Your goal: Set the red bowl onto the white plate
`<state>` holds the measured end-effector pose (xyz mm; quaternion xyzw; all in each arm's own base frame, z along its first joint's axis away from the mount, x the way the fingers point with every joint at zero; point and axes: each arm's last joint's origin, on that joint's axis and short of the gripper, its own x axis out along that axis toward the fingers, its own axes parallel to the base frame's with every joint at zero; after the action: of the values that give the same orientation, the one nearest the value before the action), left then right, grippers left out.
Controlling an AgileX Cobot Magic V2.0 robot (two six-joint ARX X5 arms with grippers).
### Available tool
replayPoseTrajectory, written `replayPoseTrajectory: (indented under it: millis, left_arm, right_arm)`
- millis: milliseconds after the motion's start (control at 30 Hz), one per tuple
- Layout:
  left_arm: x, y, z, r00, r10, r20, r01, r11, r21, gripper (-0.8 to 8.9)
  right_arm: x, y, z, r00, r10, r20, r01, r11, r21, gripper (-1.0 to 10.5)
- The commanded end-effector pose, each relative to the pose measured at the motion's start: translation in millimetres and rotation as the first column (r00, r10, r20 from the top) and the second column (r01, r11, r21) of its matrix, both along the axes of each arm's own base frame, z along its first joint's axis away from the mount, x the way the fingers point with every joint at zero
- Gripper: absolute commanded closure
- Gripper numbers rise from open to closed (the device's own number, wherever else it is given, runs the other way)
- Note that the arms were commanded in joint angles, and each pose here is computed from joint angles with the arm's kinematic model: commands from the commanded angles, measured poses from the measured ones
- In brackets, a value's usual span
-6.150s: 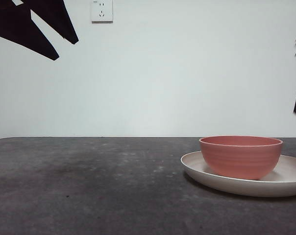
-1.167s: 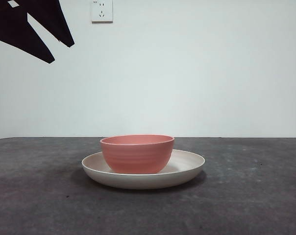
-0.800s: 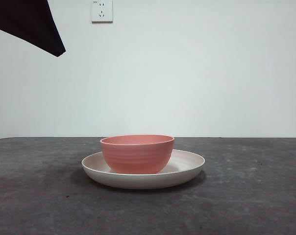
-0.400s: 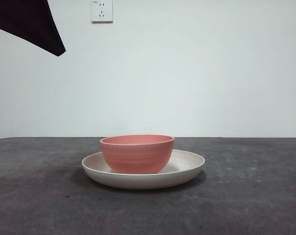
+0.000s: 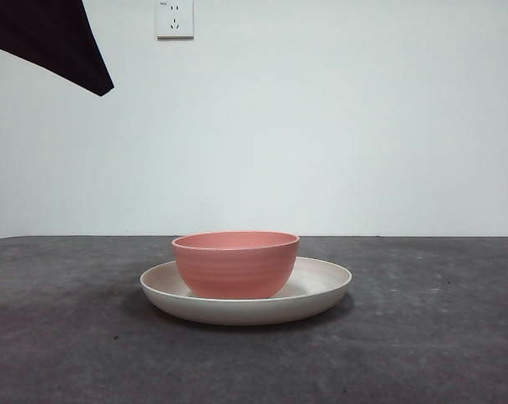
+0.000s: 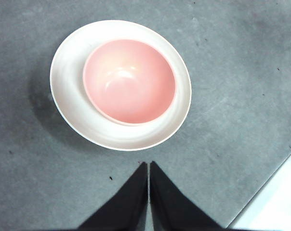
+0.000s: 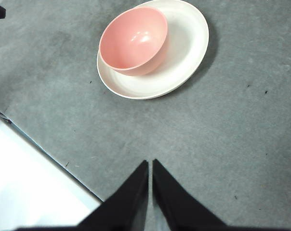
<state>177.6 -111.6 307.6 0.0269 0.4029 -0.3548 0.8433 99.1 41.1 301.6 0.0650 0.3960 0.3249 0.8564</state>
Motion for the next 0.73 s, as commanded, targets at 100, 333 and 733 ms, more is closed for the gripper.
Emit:
replayPoseTrajectory:
  millis: [100,333,733]
  left_arm:
    - [-3,12,14,0.986,0.006,0.166,-0.016,0.998,0.058,7.77]
    - [-21,58,50,0.786,0.217,0.579,-0.202,0.975,-0.09,7.45]
    - [-77,112,-18,0.467,0.494,0.733,-0.543,0.815,-0.202,7.45]
  right_arm:
    - [1,1,2,1.0,0.011,0.013,-0.011,1.0,0.003,9.4]
    - [1,1,2,1.0,0.011,0.014,-0.011,1.0,0.003,9.4]
    - [1,1,2,1.0,0.011,0.013,-0.011,1.0,0.003,9.4]
